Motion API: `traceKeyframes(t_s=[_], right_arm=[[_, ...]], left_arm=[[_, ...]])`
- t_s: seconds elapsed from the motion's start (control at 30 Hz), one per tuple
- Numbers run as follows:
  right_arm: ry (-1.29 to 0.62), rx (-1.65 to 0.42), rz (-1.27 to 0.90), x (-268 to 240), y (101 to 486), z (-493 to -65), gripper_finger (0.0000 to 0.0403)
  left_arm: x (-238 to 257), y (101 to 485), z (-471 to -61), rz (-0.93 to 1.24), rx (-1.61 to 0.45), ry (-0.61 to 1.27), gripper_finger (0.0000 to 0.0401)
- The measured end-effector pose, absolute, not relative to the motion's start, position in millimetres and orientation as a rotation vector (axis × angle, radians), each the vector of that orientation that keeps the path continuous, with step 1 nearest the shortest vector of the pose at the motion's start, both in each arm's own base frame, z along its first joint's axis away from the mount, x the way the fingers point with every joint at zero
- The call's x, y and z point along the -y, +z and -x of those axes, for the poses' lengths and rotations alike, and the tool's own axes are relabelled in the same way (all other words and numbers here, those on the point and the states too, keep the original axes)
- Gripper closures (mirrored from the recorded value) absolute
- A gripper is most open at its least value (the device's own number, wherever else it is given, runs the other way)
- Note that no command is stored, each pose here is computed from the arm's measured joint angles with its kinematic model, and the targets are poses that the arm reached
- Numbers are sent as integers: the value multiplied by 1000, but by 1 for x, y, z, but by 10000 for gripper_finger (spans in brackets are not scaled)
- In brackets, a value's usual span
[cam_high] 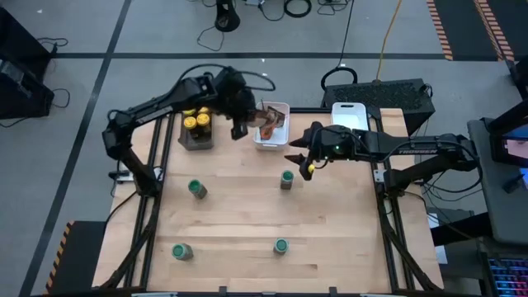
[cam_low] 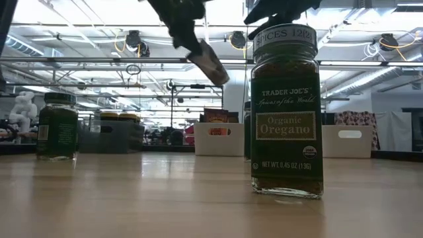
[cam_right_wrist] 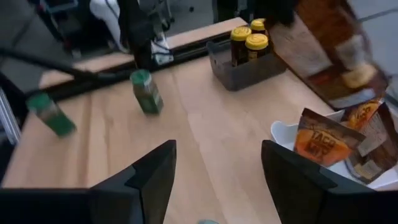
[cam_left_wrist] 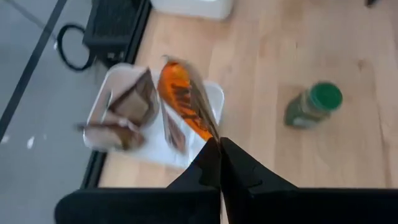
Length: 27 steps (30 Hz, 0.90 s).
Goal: Sort spices by type
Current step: Put the orange seasoning pack into the left white bin
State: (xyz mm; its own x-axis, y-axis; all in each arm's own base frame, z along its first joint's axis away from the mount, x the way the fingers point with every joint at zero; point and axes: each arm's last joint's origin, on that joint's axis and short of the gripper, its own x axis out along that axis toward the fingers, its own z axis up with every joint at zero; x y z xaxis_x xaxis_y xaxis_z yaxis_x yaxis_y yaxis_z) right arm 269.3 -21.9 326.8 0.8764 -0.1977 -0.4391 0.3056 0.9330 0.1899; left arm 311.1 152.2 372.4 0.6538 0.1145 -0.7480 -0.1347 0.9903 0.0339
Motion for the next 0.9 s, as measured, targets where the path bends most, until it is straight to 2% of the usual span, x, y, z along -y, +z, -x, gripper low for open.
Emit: traceKeyframes(t_s=[0.3, 0.53, 0.7, 0.8, 0.9], right_arm=[[-320, -403, -426, 22, 327, -269, 184], [-508, -412, -355, 29, 323, -265, 184], [-572, -451, -310, 41, 320, -261, 184], [-591, -477, -317, 52, 318, -258, 194], [-566, -489, -339, 64, 317, -257, 227]], left_arm=[[-181, 339, -340, 0, -815, 62, 401], [-185, 303, -362, -5, -893, 1, 401], [-187, 288, -369, -8, -935, 6, 401], [-191, 282, -372, -29, -964, 41, 401], [-192, 279, -373, -76, -986, 67, 401]])
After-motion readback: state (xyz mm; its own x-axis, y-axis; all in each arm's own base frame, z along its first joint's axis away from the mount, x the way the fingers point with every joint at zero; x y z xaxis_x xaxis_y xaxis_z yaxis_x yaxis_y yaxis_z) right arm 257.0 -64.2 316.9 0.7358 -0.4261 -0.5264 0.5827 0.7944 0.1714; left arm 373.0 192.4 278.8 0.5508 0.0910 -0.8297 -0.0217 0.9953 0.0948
